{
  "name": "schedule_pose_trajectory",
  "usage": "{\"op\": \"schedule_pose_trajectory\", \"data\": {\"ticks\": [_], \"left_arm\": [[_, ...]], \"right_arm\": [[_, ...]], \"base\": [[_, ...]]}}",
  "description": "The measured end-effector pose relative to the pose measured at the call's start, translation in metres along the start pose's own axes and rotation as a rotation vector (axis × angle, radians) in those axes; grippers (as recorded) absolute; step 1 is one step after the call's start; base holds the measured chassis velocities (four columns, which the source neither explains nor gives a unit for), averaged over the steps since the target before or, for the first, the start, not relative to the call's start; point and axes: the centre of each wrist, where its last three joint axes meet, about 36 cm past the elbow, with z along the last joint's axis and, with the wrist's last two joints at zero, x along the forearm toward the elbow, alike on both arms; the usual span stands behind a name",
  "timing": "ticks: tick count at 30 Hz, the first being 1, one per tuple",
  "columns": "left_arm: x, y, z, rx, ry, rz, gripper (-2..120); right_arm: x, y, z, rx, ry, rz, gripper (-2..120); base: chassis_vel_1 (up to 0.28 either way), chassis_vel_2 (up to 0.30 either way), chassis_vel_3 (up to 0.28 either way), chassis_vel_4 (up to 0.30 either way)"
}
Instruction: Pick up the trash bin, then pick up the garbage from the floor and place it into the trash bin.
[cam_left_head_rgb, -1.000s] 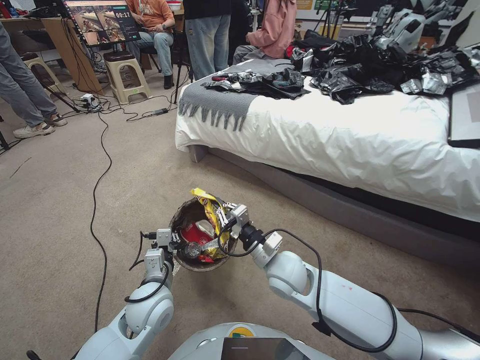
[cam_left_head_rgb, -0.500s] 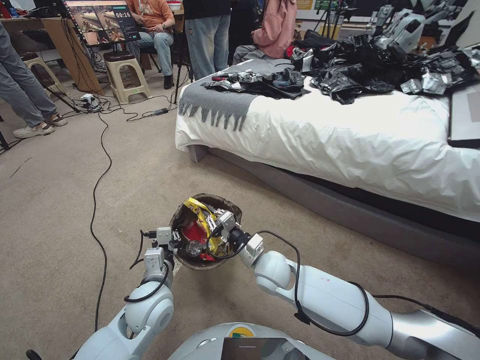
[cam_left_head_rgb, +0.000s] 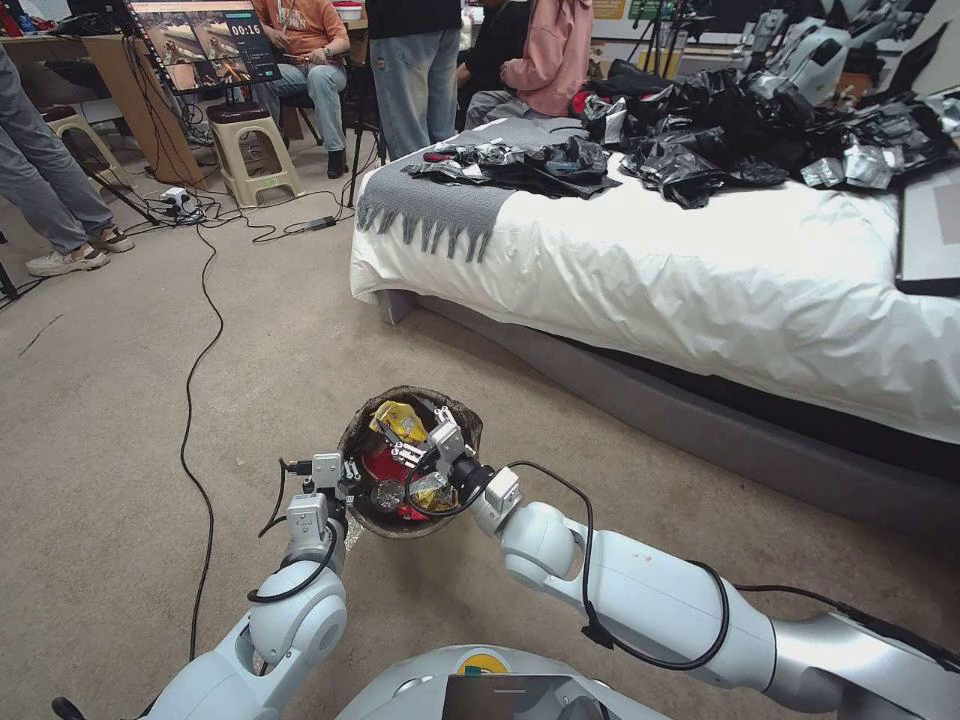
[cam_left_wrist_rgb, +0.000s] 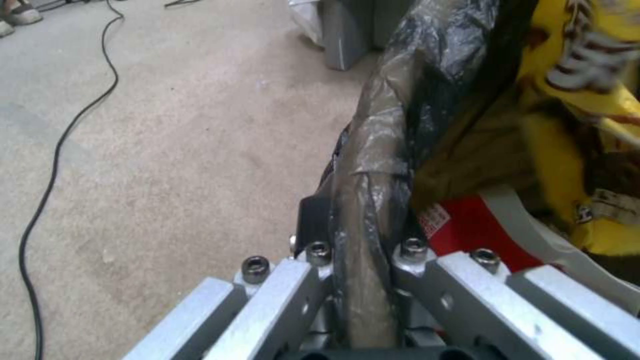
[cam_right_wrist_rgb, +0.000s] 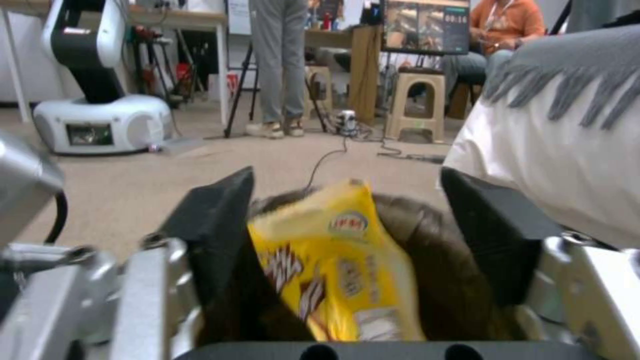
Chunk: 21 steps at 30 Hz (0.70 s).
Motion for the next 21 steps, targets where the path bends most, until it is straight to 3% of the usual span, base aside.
{"op": "schedule_pose_trajectory", "data": {"ticks": [8, 21], "left_arm": [[-0.001, 0.0, 0.001, 0.002, 0.002, -0.005, 0], [-0.003, 0.0, 0.001, 0.008, 0.001, -0.01, 0]], "right_arm": [[-0.006, -0.016, -0.029, -0.008, -0.066, 0.042, 98], [-0.002, -0.039, -0.065, -0.019, -0.146, 0.126, 100]], "base": [[0.0, 0.0, 0.0, 0.0], [0.0, 0.0, 0.0, 0.0]]}}
